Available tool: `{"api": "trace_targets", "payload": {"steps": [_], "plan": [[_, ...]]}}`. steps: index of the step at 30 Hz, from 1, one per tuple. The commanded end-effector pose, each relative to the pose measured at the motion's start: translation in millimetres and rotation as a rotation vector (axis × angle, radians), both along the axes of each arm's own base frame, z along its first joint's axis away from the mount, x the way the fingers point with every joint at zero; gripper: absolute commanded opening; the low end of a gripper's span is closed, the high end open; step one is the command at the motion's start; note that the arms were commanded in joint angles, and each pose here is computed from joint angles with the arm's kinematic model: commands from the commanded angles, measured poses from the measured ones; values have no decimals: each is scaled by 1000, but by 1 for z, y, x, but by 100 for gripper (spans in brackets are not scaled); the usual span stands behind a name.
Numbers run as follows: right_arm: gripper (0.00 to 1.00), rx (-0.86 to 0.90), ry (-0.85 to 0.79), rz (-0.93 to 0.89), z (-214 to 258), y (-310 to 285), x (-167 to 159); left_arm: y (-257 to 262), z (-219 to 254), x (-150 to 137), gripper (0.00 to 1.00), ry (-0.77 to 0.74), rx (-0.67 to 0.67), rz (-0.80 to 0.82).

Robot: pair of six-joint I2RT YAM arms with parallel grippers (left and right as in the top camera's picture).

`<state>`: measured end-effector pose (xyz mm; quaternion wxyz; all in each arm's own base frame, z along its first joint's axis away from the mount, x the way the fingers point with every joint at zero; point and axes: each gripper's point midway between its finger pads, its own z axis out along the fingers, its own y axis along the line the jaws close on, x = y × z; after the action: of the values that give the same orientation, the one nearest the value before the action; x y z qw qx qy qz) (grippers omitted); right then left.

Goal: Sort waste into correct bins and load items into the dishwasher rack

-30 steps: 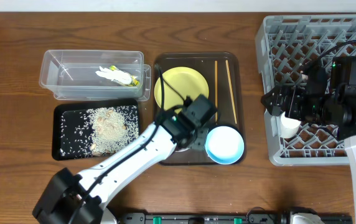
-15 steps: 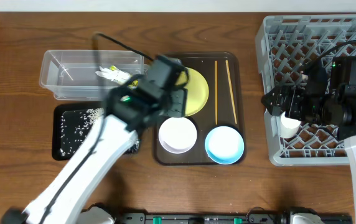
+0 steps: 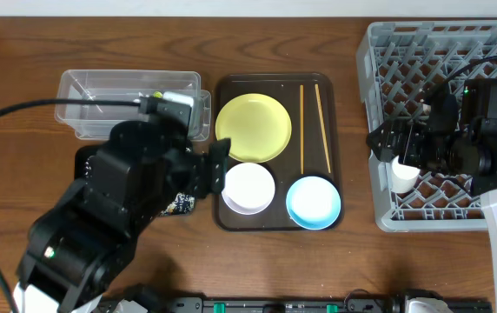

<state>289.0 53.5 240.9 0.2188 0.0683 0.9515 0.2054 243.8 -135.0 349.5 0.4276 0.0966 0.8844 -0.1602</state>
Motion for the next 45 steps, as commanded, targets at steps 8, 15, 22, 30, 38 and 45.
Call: {"api": "trace_targets", "payload": {"steps": [8, 15, 22, 30, 38, 45], "plan": [[99, -10, -11, 25, 1, 4, 0, 30, -7, 10, 87, -74, 151, 98], [99, -10, -12, 25, 2, 4, 0, 37, -35, 34, 87, -254, 126, 94], [99, -10, -11, 25, 1, 4, 0, 65, -66, 26, 88, -457, -13, 148], [99, -10, -11, 25, 1, 4, 0, 94, -103, 1, 88, -572, -29, 235], [99, -10, -11, 25, 1, 4, 0, 109, -126, -14, 88, -662, -37, 288], [99, -10, -11, 25, 1, 4, 0, 105, -173, -5, 88, -574, -26, 271]]}}
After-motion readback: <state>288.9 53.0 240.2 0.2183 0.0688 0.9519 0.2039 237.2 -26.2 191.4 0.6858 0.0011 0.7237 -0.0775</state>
